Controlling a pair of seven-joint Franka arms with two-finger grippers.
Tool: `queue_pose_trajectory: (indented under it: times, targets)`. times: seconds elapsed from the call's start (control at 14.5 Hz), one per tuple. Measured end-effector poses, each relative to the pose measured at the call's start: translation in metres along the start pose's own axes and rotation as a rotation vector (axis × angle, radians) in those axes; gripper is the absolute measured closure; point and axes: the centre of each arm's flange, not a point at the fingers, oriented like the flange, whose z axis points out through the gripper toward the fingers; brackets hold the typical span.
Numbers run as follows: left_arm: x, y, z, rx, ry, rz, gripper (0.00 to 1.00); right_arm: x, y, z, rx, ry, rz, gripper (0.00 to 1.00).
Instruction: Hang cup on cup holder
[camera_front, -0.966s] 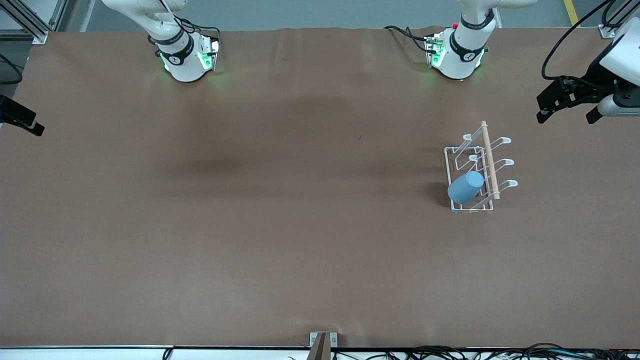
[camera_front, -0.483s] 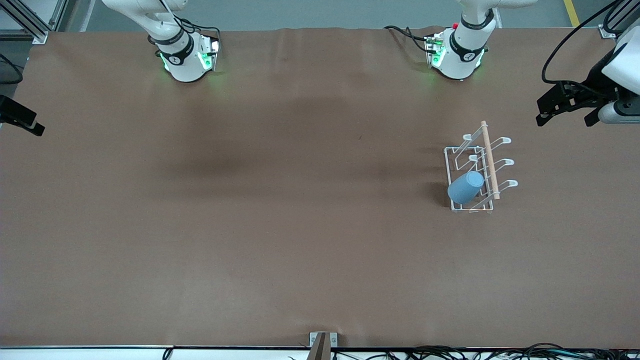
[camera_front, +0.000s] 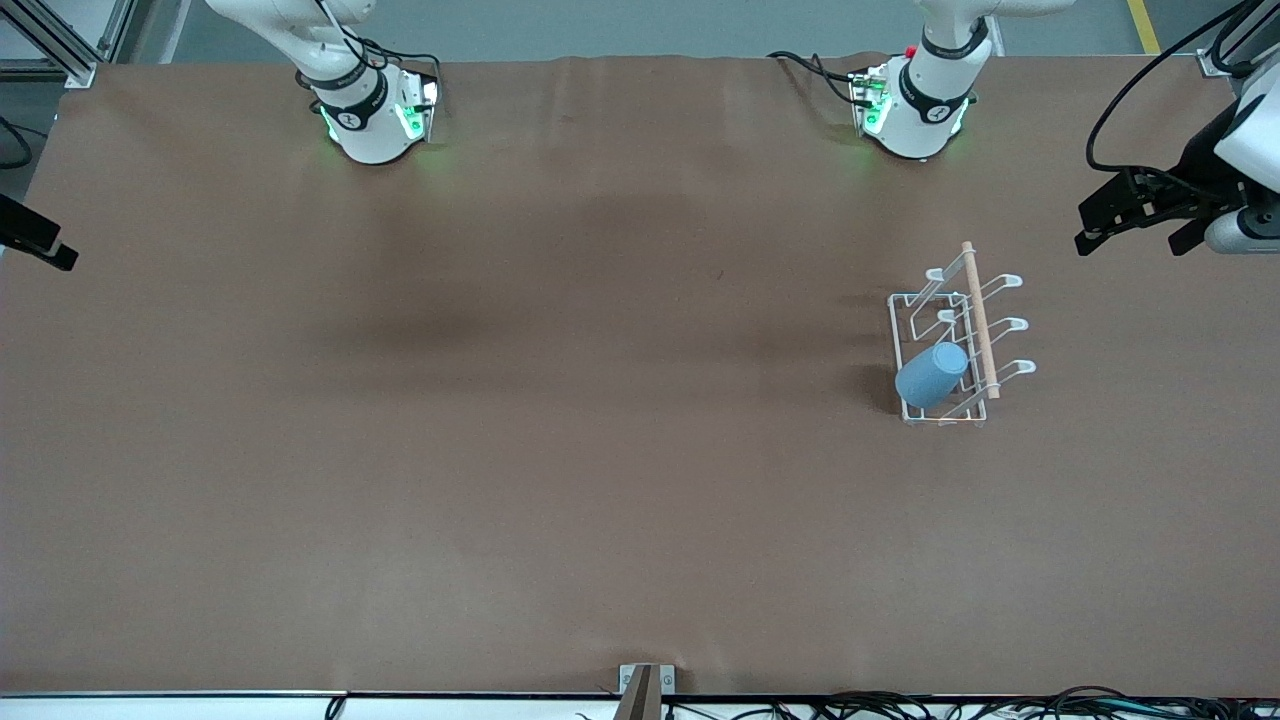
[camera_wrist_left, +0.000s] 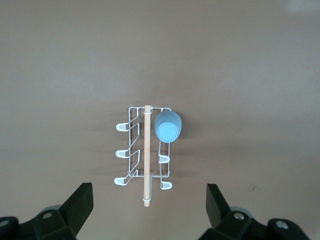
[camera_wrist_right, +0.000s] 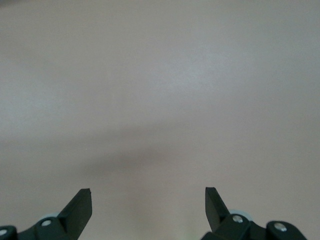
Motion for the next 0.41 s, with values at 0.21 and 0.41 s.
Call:
queue_pose_trajectory:
  times: [0.21,0.41]
  targets:
    - [0.0009,-0.0017,0.0025,-0.001,0.000,0.009,0.00,-0.0004,-0.0047,0.0005,0.000,-0.004,-0.008,0.00]
    - [0.0010,-0.0017,0.0026,-0.001,0.000,0.010,0.00,-0.0005,-0.0061,0.0005,-0.011,-0.004,-0.013,0.00]
